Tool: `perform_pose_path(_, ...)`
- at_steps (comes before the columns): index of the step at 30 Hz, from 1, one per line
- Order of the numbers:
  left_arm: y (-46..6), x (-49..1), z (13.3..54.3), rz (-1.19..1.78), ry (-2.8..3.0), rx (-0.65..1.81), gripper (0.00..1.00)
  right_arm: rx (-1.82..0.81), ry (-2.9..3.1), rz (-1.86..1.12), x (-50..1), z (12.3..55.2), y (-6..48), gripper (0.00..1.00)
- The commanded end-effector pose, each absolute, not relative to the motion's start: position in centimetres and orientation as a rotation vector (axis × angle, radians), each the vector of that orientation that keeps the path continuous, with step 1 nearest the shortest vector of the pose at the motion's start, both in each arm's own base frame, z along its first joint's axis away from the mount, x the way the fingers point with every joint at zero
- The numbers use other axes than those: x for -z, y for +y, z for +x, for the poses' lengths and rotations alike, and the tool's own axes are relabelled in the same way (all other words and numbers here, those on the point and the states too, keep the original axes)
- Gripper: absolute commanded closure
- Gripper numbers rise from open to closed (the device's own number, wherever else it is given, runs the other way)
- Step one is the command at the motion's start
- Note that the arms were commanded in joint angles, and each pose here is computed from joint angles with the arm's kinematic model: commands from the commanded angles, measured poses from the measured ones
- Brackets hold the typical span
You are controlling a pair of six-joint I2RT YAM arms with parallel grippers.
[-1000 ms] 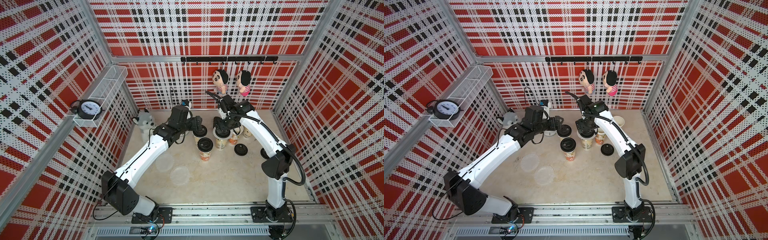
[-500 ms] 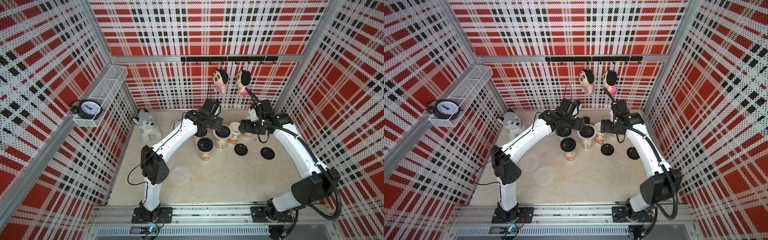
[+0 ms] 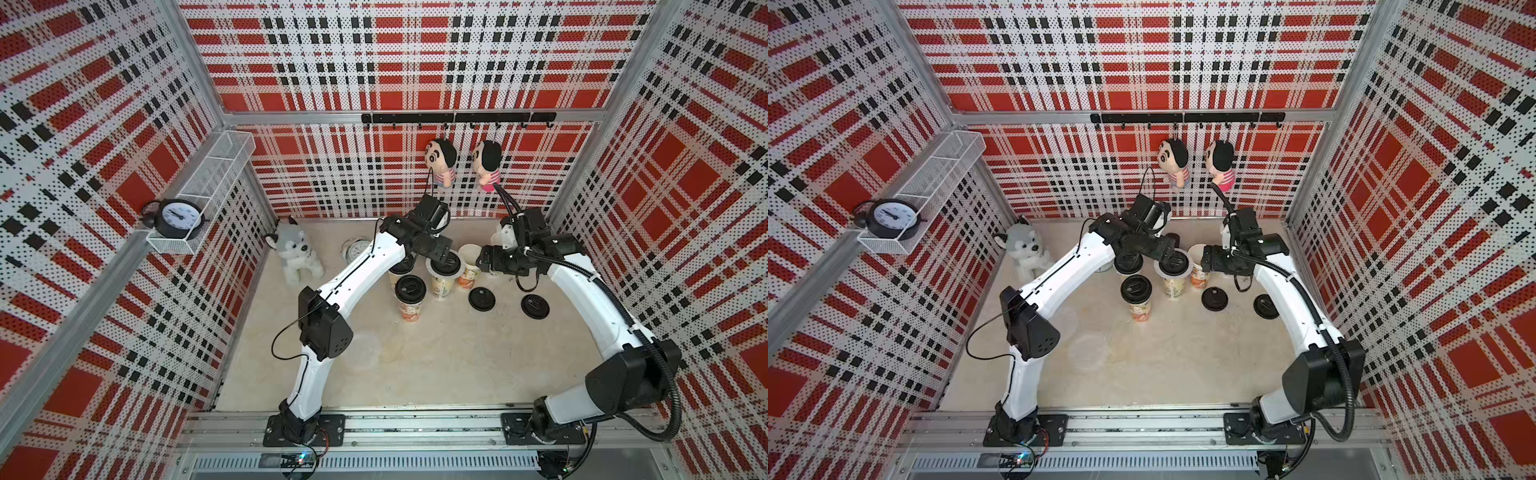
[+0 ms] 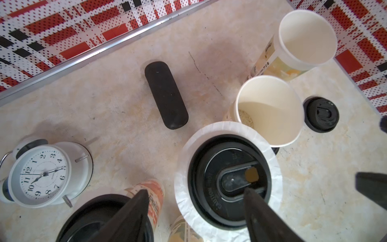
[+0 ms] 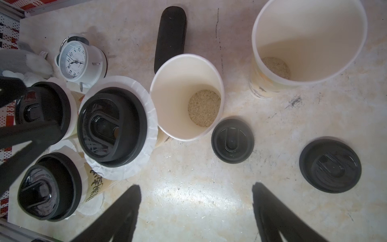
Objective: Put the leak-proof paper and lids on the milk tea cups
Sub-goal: Secure the cup lid on the cup.
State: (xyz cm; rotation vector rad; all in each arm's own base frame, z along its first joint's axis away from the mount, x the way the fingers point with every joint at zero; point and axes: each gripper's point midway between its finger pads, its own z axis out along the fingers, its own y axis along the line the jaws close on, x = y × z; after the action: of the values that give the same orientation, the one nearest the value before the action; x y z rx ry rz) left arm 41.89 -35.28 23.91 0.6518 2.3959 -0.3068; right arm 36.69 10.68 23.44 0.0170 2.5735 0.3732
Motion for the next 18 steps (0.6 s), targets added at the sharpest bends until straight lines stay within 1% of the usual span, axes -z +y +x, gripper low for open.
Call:
perform_pose_path(1, -35.7, -23.5, 42.5, 0.653, 2.387, 0.283, 0.25, -0.392, 2.530, 0.003, -24.5, 36.5, 10.6, 0.13)
perform_pose_path(18, -36.0, -21.5, 43.0, 0.663, 2.406, 0.223, 0.25, -0.385, 2.533, 0.009, -24.4, 35.9, 10.4, 0.13)
